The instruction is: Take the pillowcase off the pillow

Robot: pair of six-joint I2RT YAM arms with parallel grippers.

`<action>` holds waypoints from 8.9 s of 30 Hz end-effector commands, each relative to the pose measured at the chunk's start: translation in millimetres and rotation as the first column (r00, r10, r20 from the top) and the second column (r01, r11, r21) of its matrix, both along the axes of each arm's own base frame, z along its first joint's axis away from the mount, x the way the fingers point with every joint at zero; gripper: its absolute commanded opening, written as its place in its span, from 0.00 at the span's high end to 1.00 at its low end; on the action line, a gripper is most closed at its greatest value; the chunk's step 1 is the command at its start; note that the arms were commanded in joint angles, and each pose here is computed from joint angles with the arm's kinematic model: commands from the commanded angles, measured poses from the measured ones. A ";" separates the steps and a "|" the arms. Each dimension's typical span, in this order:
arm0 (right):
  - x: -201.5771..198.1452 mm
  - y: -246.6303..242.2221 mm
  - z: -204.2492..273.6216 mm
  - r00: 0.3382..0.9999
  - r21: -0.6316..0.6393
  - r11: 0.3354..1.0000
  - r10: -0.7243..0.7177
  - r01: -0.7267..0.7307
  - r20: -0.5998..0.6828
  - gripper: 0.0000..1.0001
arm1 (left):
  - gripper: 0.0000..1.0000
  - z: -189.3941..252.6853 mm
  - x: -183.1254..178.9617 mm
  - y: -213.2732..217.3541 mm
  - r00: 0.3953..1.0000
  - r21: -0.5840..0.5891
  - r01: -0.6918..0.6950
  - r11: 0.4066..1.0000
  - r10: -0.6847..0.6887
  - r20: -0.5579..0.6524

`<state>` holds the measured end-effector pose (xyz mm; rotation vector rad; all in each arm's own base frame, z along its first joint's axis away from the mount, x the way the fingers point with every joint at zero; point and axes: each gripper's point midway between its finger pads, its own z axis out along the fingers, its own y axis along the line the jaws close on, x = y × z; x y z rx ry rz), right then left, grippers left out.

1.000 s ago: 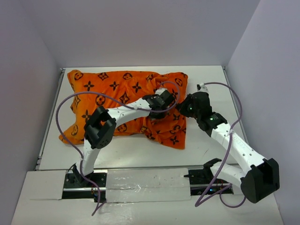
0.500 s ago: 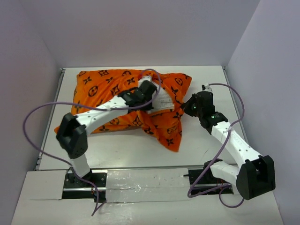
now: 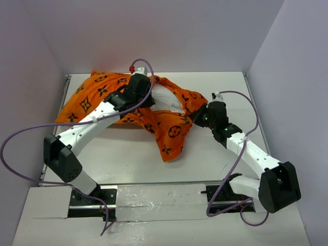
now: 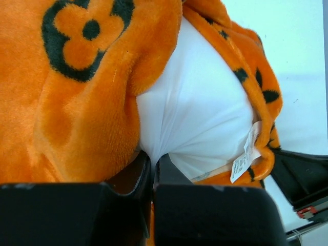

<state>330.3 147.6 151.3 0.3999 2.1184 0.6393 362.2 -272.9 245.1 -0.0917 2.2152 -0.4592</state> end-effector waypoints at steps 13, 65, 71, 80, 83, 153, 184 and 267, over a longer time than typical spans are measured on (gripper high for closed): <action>-63.7 4.6 65.8 0.973 -0.209 0.973 0.139 -0.099 0.183 0.16 | 1.00 50.3 75.2 1.5 0.948 -0.139 -0.189 0.972 0.218 0.231; 61.0 -119.6 -113.9 0.816 -0.265 0.872 -0.482 0.411 -0.320 1.00 | 1.00 205.7 74.9 297.3 0.577 -0.332 -0.604 0.725 0.685 0.444; 71.1 -125.3 -119.7 0.800 -0.327 0.864 -0.487 0.383 -0.350 1.00 | 1.00 215.2 66.4 275.7 0.683 -0.292 -0.428 0.855 0.518 0.515; 61.1 -5.7 -40.8 0.995 -0.354 0.931 0.061 -0.085 -0.078 0.82 | 1.00 129.0 43.9 131.1 0.878 -0.118 0.018 0.993 0.040 0.477; 41.0 4.6 -13.3 0.986 -0.311 0.935 0.162 -0.167 -0.042 0.48 | 1.00 111.4 39.5 126.9 0.892 -0.120 0.000 0.993 0.054 0.449; 2.6 29.7 -86.4 0.952 -0.226 0.949 0.160 -0.222 -0.261 1.00 | 1.00 107.2 -17.1 128.6 0.894 -0.037 -0.041 0.999 0.053 0.445; -37.6 -70.9 -39.1 0.952 -0.219 0.964 -0.204 0.154 -0.229 0.00 | 0.01 -36.6 -90.5 -59.6 0.956 0.375 0.293 0.880 -0.257 -0.144; 227.4 -162.6 67.3 0.752 -0.335 0.679 -0.635 0.653 0.177 1.00 | 1.00 126.9 -117.2 100.9 0.938 0.301 0.013 0.954 -0.115 0.326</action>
